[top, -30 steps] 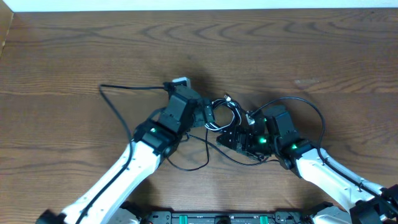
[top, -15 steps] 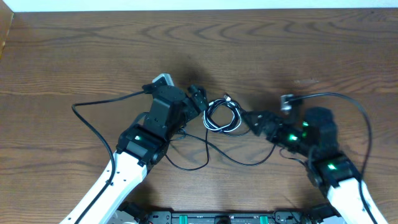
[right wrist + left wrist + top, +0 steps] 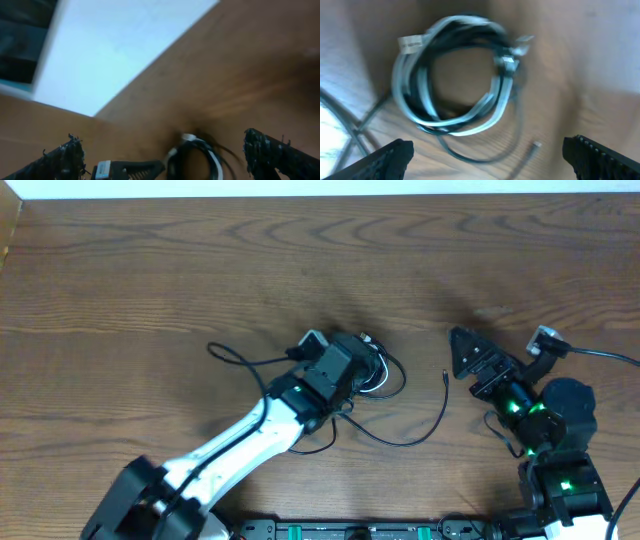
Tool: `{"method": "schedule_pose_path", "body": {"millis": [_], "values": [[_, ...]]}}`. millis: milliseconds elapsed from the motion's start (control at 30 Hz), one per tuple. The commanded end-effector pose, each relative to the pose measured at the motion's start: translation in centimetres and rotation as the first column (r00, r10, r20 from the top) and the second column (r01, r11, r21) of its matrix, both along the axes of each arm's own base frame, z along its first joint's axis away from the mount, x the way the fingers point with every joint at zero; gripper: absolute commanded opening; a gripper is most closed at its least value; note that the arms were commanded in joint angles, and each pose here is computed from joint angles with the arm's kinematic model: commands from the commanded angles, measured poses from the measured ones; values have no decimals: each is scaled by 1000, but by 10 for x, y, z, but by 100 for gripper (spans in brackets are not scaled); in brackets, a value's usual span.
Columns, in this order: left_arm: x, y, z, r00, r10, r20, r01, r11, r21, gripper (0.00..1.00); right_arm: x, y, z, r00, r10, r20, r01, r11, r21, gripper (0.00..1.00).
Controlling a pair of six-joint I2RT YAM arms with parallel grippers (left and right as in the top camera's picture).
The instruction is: Untangle cables
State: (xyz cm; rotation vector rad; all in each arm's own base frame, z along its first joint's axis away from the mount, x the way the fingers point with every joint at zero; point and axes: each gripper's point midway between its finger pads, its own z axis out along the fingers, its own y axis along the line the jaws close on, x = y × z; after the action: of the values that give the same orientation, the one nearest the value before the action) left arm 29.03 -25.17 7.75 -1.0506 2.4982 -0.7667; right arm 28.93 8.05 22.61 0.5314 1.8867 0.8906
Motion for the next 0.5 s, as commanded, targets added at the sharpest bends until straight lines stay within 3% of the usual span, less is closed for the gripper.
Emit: {"method": "schedule_pose_path", "body": {"millis": [0,133,267,467], "values": [[11,-4,-3,993,112,-39,-113,994,-11,100,1,-8,-4,1000,-26,0,26,998,-59,99],[17,-5,-19,986,147,-74,-147,989,6,76,0,-8,-6,1000,-24,-6,23,997,-67,99],[13,-5,-42,971,188,-144,-189,982,12,64,0,-8,-6,1000,-24,-6,23,997,-67,99],[11,-6,-53,965,197,-173,-196,980,18,64,0,-8,-7,1000,-18,-1,18,996,-84,99]]}}
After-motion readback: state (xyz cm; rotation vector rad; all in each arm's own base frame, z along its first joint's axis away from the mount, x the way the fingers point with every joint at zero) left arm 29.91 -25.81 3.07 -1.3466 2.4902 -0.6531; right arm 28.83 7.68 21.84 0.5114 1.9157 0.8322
